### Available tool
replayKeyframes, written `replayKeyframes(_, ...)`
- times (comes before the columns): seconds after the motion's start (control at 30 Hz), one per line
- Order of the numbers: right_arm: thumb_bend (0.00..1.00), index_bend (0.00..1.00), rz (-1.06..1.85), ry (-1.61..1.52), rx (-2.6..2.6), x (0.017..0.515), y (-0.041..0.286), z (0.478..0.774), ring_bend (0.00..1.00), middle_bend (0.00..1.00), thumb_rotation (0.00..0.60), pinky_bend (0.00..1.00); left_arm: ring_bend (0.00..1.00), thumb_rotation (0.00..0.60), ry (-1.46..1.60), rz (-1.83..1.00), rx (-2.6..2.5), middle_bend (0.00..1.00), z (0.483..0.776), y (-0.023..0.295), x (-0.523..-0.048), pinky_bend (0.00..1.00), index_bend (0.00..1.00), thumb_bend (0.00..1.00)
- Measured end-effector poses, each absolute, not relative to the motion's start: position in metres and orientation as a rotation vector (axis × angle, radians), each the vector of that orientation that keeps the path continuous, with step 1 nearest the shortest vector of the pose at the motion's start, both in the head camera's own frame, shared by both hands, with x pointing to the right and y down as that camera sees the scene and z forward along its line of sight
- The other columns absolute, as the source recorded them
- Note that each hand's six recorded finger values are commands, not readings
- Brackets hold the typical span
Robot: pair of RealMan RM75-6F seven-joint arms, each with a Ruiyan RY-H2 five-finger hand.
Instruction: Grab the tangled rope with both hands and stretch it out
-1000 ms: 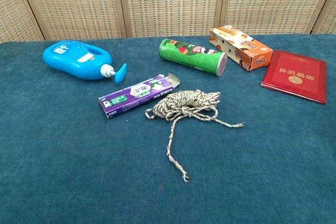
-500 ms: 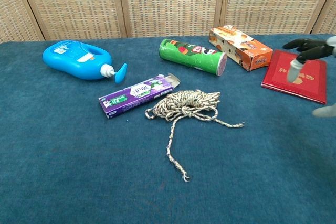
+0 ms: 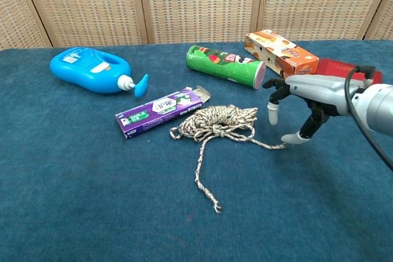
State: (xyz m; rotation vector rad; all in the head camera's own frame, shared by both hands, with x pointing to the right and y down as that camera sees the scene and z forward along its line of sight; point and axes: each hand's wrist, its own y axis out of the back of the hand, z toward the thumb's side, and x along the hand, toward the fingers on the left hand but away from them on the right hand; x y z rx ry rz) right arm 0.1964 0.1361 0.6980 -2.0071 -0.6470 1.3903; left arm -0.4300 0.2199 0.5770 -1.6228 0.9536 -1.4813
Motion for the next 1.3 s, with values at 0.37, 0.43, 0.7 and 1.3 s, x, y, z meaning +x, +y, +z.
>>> replayKeyframes(0.37,0.3,0.46,1.467,-0.623,-1.987,0.192,0.14,0.72,0.0,0.0,0.6,0.0,0.0,0.6,0.951,-1.496,-1.63,0.0,0.58,0.218,-0.431,0.0,0.0,0.0)
replayKeyframes(0.43,0.3,0.46,1.484,-0.626,-1.981,0.194,0.141,0.725,0.0,0.0,0.6,0.0,0.0,0.6,0.95,-1.496,-1.632,0.0,0.58,0.218,-0.431,0.0,0.0,0.0)
replayKeyframes(0.7,0.31,0.46,1.522,-0.641,-1.998,0.2,0.145,0.734,0.0,0.0,0.6,0.0,0.0,0.6,0.949,-1.496,-1.636,0.0,0.58,0.219,-0.431,0.0,0.0,0.0)
replayKeyframes(1.3,0.35,0.5,1.537,-0.642,-2.016,0.197,0.147,0.744,0.0,0.0,0.6,0.0,0.0,0.6,0.953,-1.496,-1.639,0.0,0.581,0.219,-0.431,0.0,0.0,0.0)
